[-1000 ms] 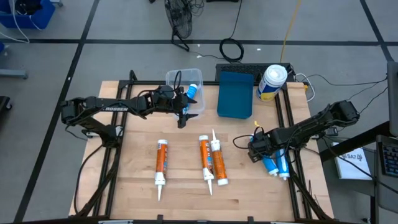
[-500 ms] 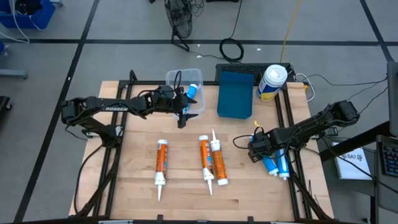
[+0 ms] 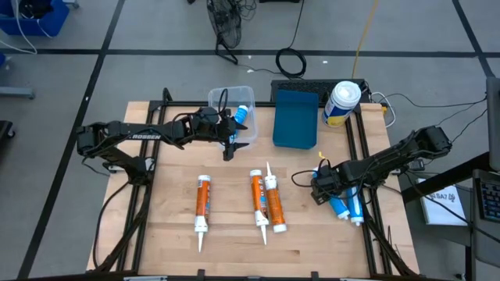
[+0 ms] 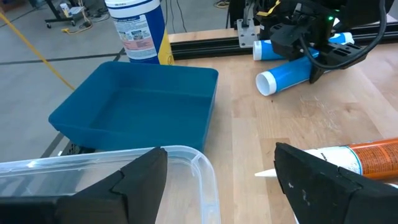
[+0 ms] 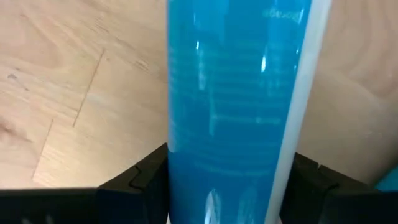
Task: Pick & place silicon tubes, Sealant and Lysol wipes
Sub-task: Put the left blue sealant into the transparent bin
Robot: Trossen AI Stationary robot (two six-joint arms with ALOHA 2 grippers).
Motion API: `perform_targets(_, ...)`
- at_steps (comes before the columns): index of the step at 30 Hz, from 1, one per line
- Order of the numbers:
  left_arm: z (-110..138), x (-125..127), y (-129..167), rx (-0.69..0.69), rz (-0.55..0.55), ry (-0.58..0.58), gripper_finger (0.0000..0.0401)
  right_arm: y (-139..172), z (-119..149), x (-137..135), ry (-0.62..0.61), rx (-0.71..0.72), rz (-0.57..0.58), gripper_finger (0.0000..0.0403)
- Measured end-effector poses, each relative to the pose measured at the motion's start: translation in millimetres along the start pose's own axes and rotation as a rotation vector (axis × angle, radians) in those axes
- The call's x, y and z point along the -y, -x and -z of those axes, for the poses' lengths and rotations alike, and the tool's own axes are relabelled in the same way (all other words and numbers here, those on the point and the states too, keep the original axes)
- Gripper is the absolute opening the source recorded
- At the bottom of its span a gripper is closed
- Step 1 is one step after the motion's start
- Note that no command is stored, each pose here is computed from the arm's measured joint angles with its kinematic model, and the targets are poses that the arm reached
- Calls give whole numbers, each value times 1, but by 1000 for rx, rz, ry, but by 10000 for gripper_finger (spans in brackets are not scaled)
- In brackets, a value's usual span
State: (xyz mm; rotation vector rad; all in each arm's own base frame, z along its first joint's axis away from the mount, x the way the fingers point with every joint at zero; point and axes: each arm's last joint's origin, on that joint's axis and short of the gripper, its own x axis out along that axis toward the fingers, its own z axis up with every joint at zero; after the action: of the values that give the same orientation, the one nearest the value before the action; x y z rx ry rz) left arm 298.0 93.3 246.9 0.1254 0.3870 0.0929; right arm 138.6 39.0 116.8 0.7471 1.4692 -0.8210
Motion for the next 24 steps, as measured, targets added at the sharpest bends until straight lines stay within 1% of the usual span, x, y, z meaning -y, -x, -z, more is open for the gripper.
perform_targets(6,0,0,0,0,0,0,294,2,-1,0,36,49,-14,205)
perform_targets(11,0,0,0,0,0,0,294,6,-3,-2,55,95,-52,205)
perform_targets(16,0,0,0,0,0,0,294,10,-5,-6,102,164,-113,205)
perform_targets(24,0,0,0,1,0,0,294,17,-10,-15,211,306,-211,205)
